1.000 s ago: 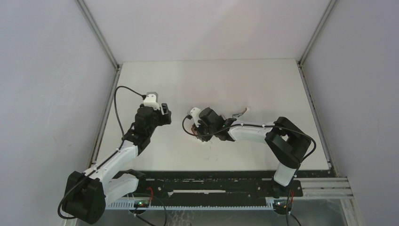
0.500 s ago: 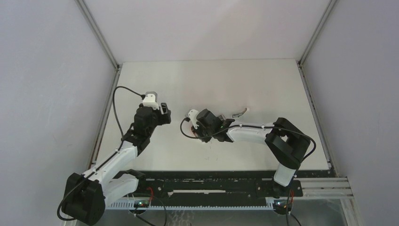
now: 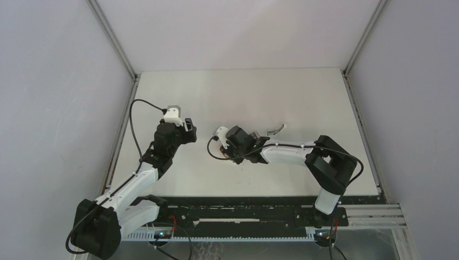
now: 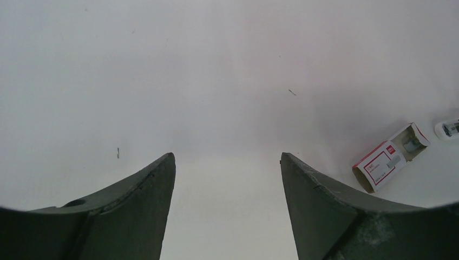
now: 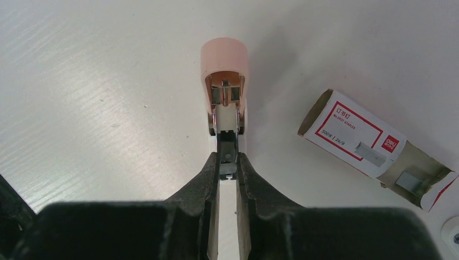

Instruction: Load the staples into the stapler

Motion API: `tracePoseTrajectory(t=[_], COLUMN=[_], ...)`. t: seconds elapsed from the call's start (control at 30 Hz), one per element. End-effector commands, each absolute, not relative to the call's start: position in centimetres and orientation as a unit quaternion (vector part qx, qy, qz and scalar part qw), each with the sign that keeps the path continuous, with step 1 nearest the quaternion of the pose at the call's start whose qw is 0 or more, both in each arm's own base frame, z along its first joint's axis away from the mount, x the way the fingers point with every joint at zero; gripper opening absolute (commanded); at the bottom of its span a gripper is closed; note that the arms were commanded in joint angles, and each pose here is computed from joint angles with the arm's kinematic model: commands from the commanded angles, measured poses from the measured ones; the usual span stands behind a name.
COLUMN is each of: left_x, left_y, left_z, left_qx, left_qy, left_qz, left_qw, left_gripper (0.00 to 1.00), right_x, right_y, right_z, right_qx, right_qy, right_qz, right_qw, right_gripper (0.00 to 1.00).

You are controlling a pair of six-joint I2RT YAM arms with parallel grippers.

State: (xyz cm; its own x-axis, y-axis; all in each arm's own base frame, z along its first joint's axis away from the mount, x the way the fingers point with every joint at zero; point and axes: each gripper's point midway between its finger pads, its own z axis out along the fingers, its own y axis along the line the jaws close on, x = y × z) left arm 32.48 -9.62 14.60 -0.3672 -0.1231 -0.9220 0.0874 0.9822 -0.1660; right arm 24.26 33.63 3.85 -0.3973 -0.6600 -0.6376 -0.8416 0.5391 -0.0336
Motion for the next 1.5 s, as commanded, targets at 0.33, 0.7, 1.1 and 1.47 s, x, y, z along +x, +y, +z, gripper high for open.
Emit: tracePoseTrajectory(t=[0.33, 0.7, 1.1, 1.47], left_x=[32.6, 32.5, 32.5, 32.6], left_y=[-9.1, -9.0, -9.0, -9.0], left_z=[15.0, 15.1, 15.0, 15.1], left_qx=[-0.014, -0.014, -0.013, -0.013], left_qy=[0.810, 0.809, 0.810, 0.810], left_qz=[-0.088, -0.087, -0.086, -0.085], left_qw=[0.579, 0.581, 0.580, 0.580], left_gripper=[0.75, 0.75, 0.75, 0.75], right_x=[25.2, 25.3, 25.1, 25.0], right_y=[35.2, 35.2, 35.3, 35.3], right_z=[7.4, 6.6, 6.0, 5.1], right_qx=[-0.465, -0.471, -0.475, -0.477], right_qy=[0.801, 0.801, 0.802, 0.805], right_qz=[0.154, 0.148, 0.151, 0.147], right_qw=[0.344, 0.338, 0.329, 0.320], right_gripper=[0.05, 0.05, 0.05, 0.05])
